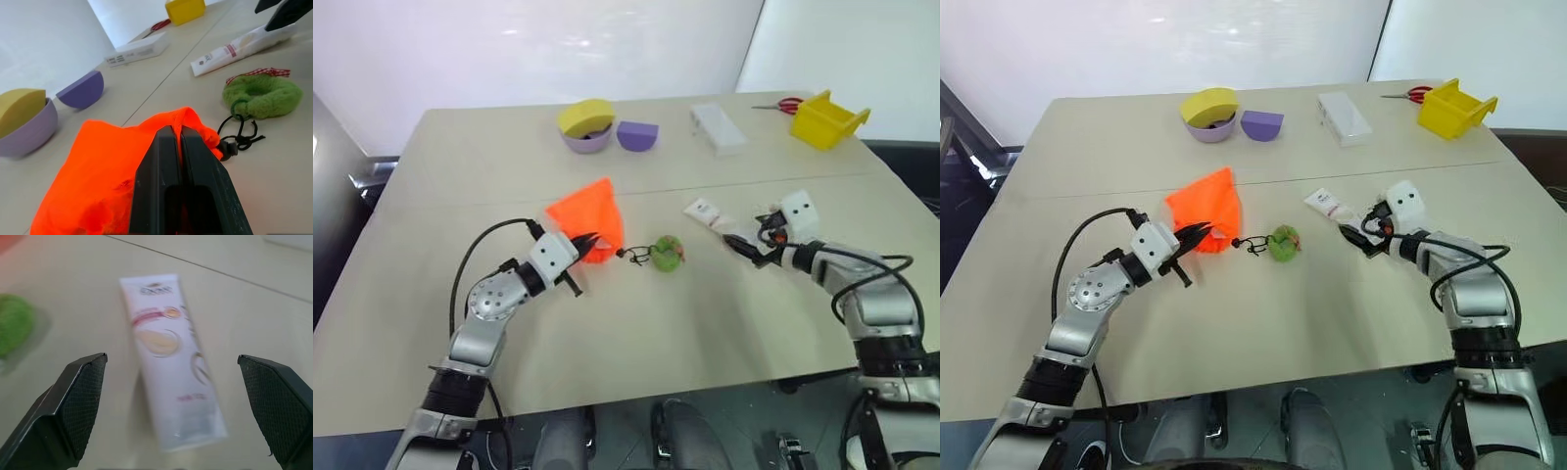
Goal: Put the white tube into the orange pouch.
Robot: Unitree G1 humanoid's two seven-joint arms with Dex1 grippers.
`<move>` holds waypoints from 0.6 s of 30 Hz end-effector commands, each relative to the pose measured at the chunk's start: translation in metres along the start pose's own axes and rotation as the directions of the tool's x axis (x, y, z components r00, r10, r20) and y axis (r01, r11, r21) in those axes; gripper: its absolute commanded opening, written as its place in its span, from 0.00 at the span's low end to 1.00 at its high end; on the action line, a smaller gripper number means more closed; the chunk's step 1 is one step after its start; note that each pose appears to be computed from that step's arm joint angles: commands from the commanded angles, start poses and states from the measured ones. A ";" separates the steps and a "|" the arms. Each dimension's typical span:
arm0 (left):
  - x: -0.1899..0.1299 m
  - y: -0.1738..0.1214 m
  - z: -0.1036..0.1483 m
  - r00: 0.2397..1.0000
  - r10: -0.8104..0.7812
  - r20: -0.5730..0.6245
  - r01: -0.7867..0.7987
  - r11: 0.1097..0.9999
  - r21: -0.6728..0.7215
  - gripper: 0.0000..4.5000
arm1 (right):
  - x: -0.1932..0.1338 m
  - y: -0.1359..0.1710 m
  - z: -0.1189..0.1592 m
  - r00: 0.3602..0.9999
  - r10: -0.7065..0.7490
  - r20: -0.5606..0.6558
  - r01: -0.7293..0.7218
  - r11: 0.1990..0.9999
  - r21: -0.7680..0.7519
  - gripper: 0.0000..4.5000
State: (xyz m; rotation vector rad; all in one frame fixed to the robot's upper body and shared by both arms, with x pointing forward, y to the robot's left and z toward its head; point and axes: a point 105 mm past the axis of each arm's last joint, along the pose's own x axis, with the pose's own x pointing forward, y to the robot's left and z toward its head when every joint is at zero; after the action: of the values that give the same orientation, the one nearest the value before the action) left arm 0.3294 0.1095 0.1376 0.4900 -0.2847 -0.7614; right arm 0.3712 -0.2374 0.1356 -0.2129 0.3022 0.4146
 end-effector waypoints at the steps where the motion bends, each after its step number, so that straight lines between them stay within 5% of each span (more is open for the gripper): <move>1: 0.003 0.004 0.013 0.999 0.012 0.049 -0.013 0.999 0.030 0.01 | -0.002 -0.007 0.009 1.000 0.007 -0.027 -0.006 0.999 0.051 1.00; 8: 0.003 0.002 0.014 0.999 0.018 0.052 -0.019 0.999 0.027 0.01 | 0.002 -0.014 -0.010 0.995 -0.001 -0.102 0.010 0.996 0.086 1.00; 11: 0.003 0.002 0.014 0.999 0.017 0.051 -0.018 1.000 0.026 0.00 | 0.002 -0.015 -0.017 0.992 -0.012 -0.126 0.015 0.999 0.030 0.80; 15: 0.002 0.001 0.014 0.999 0.017 0.050 -0.019 1.000 0.025 0.00 | 0.002 -0.007 -0.014 0.995 0.016 -0.101 -0.013 0.999 0.036 0.40; 18: 0.003 0.002 0.014 0.999 0.019 0.048 -0.020 0.999 0.026 0.00 | -0.001 -0.002 -0.007 0.997 0.037 -0.064 -0.035 0.999 0.029 0.40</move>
State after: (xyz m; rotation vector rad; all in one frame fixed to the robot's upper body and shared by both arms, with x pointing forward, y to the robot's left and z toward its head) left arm 0.3297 0.1078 0.1383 0.4810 -0.2920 -0.7499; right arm 0.3694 -0.2462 0.1108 -0.1883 0.4486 0.4151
